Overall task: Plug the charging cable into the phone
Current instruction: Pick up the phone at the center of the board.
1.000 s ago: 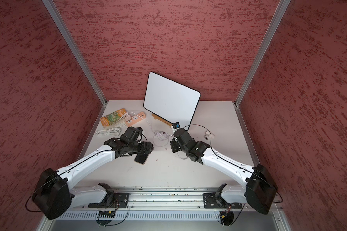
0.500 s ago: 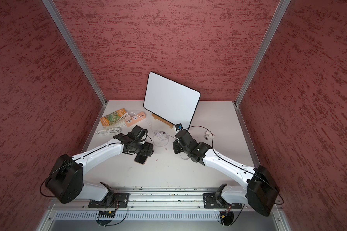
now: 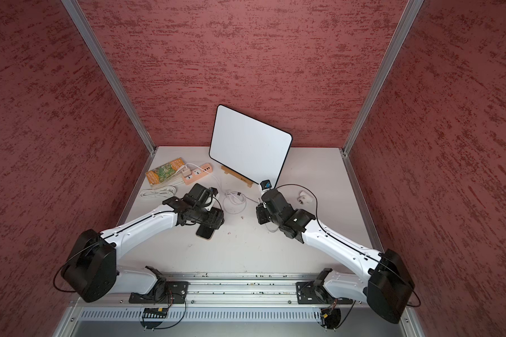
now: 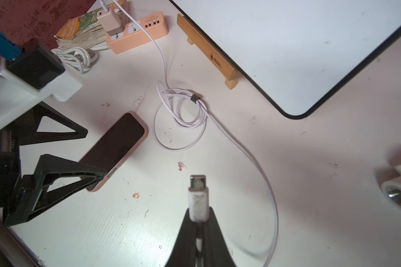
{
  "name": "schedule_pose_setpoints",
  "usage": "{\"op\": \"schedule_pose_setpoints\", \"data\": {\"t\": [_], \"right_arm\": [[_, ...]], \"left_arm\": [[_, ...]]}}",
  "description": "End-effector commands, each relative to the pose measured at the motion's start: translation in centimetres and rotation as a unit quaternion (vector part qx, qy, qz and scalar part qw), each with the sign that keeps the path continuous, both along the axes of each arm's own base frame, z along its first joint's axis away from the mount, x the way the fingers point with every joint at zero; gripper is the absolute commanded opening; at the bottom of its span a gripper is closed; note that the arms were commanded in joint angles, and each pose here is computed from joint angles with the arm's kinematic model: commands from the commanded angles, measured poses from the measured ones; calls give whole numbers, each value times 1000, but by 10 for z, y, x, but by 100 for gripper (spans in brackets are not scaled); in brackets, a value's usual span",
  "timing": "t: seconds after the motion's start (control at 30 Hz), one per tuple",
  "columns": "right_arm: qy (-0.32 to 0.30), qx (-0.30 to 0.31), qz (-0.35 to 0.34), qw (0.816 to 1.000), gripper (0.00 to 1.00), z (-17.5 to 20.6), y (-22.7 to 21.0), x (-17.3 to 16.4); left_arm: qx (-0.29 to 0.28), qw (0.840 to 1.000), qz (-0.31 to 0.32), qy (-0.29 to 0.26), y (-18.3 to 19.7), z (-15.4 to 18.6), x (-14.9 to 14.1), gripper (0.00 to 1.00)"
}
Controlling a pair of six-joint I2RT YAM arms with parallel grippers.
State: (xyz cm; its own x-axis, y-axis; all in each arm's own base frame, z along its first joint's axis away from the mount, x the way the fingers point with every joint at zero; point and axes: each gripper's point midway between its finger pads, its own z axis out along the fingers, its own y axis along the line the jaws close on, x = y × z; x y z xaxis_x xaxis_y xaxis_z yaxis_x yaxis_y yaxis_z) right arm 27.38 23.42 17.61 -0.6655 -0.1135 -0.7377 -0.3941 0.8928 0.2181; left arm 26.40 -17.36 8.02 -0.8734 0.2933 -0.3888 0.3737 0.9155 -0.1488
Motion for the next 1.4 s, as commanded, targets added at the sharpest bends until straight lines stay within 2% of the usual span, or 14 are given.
{"op": "schedule_pose_setpoints", "data": {"t": [0.0,0.2,0.4,0.6,0.77,1.13,1.37], "right_arm": [[8,17,-16,1000,0,14,-9,-6],[17,15,-32,999,0,29,-19,-12],[27,3,-21,999,0,35,-14,-11],[41,10,-6,999,0,27,0,-7],[53,26,2,998,0,20,5,-11],[34,39,19,998,0,15,6,-14],[41,44,35,998,0,-7,13,-16]], "left_arm": [[2,1000,-11,-7,-3,4,2,100],[7,1000,-15,0,-3,1,2,100],[44,999,-7,16,6,-10,4,100],[45,999,2,5,10,-6,9,100],[36,999,-1,21,8,-15,11,100],[95,994,4,49,21,-40,19,100],[106,992,2,62,22,-46,20,100]]}}
